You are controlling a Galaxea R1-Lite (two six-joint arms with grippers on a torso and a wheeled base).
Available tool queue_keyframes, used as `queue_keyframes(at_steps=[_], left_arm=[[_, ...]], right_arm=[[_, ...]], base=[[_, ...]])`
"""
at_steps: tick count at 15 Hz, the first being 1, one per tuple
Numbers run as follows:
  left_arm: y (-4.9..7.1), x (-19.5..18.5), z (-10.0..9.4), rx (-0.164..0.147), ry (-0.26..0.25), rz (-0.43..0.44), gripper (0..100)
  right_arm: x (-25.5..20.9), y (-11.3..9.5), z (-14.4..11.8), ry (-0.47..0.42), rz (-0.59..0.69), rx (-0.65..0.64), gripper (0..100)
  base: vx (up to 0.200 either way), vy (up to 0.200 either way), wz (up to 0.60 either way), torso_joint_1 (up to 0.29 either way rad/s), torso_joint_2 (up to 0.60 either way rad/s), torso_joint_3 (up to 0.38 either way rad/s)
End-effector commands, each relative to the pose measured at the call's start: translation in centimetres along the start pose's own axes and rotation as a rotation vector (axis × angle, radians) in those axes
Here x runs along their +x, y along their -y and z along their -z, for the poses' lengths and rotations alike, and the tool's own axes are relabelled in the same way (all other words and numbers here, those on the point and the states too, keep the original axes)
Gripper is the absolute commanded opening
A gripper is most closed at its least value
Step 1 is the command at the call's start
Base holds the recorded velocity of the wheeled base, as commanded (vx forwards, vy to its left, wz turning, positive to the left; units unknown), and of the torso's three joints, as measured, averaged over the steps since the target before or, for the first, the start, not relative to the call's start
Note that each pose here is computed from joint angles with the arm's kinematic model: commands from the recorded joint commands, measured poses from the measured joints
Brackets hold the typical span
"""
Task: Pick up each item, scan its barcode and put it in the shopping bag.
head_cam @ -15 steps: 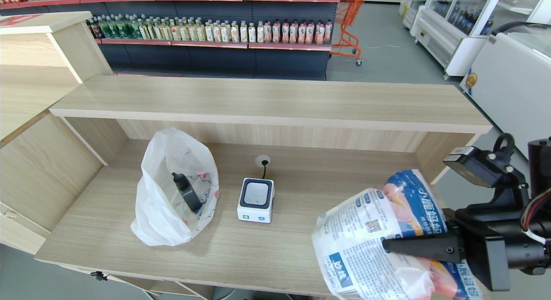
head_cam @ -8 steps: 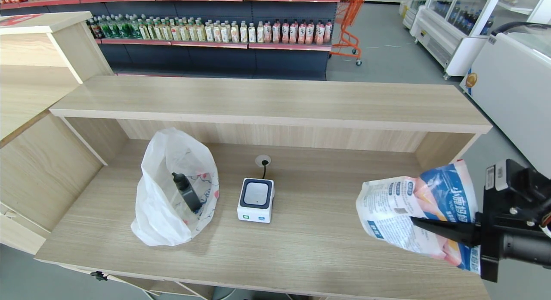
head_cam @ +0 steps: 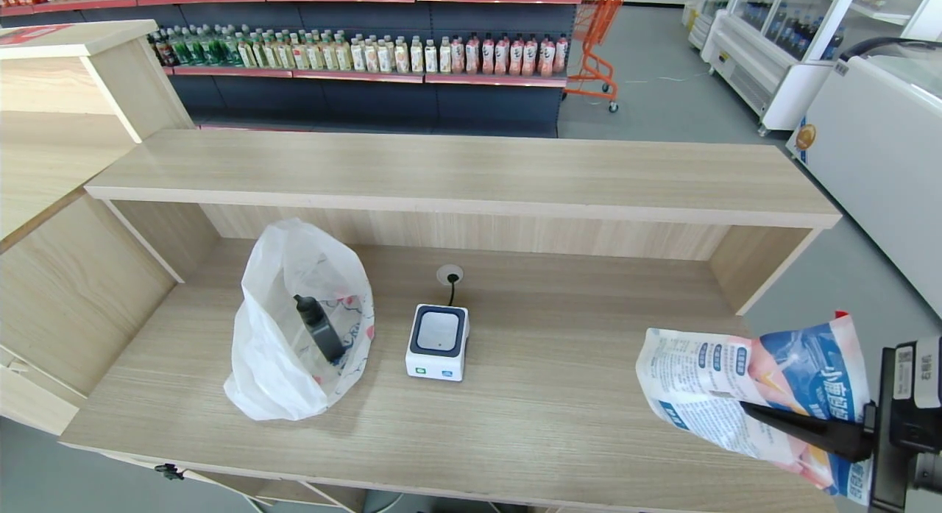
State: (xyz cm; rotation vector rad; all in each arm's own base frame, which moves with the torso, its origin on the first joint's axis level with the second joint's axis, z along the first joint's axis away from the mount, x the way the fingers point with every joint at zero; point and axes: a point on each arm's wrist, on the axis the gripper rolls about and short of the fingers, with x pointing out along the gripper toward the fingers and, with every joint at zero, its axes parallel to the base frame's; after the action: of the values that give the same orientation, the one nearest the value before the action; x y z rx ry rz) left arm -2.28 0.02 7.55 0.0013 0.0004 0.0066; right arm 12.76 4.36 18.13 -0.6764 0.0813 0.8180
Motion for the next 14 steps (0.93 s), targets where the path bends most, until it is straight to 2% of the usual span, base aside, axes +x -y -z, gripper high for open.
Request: queue_keyframes(at_steps=[1,4,10,14], left_arm=[[0.00,0.00,0.00,0.000,0.000,-0.001,100],[0.00,0.00,0.00,0.006,0.000,0.000,100],[0.00,0.00,0.00,0.008,0.000,-0.001,100],[0.00,0.00,0.00,0.008,0.000,-0.001,100]], right_arm=[[-0.39,-0.16,-0.17,0.013,0.007,-0.006,0],[-0.52,-0.29,-0.18,0.021,0.002,0.020,0],[-0.66,-0.29,-0.43,0.042,-0.009,0.191,0],[-0.46,-0.28,-0.22,0.030,-0.013,0.240,0]], base=[[0.000,0.000,0.00,0.000,0.00,0.000],[0.000,0.000,0.00,0.000,0.00,0.000],[0.000,0.200,0.00,0.004,0.01,0.005],[0.000,0.200,0.00,0.001,0.01,0.000]])
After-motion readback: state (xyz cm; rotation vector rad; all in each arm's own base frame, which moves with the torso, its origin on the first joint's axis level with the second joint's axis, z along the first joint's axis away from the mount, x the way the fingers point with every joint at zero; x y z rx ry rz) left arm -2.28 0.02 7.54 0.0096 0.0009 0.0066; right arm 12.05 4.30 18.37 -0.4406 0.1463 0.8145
